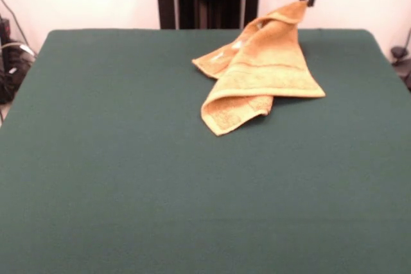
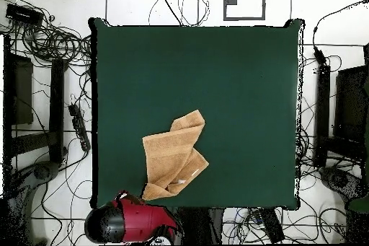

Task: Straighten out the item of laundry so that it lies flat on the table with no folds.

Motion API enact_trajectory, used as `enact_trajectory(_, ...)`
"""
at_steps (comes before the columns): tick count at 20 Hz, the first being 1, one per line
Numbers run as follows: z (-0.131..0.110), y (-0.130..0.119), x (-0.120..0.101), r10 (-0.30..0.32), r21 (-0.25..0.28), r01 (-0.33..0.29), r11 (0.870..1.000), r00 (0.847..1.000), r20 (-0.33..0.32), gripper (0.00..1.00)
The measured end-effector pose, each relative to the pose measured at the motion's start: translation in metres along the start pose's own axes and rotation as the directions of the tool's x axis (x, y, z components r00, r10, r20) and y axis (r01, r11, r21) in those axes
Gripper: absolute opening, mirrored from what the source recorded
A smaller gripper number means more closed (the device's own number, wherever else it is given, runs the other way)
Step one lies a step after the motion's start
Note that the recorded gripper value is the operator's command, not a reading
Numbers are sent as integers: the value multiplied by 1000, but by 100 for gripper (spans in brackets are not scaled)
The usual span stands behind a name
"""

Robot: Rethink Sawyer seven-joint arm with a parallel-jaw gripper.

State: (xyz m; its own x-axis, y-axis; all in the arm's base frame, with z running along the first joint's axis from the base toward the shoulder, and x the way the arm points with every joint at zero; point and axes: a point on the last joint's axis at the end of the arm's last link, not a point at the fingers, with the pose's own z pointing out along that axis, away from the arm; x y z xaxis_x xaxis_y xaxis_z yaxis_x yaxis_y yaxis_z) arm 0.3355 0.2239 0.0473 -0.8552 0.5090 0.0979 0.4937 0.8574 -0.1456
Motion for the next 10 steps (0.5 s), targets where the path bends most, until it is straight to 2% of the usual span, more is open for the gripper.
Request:
enact_trajectory(4, 7, 6, 9, 11, 11, -11, 1000, 1000, -11, 0)
enact_trajectory(10, 23, 7, 6, 34, 37, -33, 999, 999, -25, 0)
